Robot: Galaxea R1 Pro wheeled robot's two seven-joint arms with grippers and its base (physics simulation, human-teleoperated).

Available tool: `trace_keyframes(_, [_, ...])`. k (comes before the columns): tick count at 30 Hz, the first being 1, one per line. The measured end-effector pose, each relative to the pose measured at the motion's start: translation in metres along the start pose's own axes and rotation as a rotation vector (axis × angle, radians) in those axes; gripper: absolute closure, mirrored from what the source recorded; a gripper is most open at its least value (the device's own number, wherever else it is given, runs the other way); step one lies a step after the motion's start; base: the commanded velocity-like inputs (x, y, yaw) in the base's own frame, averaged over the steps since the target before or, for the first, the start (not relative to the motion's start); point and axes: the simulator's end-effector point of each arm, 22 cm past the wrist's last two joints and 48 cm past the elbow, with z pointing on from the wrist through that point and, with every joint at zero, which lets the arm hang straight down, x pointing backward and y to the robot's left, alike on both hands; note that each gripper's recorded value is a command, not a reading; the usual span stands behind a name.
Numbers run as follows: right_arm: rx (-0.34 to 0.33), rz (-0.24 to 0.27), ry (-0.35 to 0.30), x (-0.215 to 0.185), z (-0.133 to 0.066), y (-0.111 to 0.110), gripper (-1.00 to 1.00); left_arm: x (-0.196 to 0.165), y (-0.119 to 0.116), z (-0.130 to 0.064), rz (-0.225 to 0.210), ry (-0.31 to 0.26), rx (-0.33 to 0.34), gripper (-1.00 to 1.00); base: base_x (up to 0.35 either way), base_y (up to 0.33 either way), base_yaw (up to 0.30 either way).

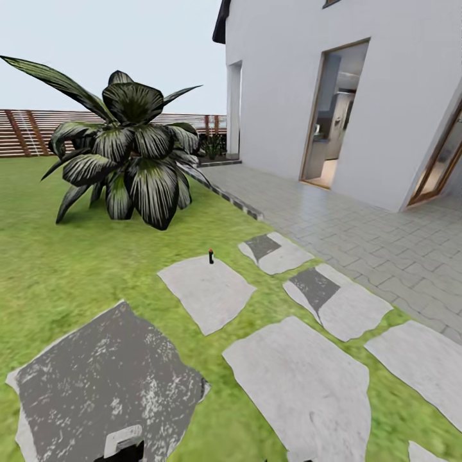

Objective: In the garden, pick up the pesticide atomizer on the floor and spray pesticide onto both trees until each tree trunk is fully covered.

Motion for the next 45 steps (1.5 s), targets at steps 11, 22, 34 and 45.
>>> trace_keyframes(11, [0.000,0.000,0.000,0.0000,0.0000,0.0000,-1.00,-0.0001,0.0001,0.0000,0.000,0.000,0.000,-1.00,0.333,0.137,-0.166])
trace_keyframes(22, [0.000,0.000,0.000,0.0001,0.0000,0.0000,-1.00,0.0001,-0.0009,0.0000,0.000,0.000,0.001,-1.00,0.315,0.157,-0.241])
trace_keyframes(34, [0.000,0.000,0.000,0.0000,0.0000,0.0001,-1.00,0.0002,-0.0009,0.0000,0.000,0.000,0.001,-1.00,0.307,0.168,-0.205])
trace_keyframes(45, [0.001,0.000,0.000,0.0000,0.0000,-0.0002,-1.00,0.0002,-0.0007,0.0000,0.000,0.000,0.001,-1.00,0.301,0.178,-0.008])
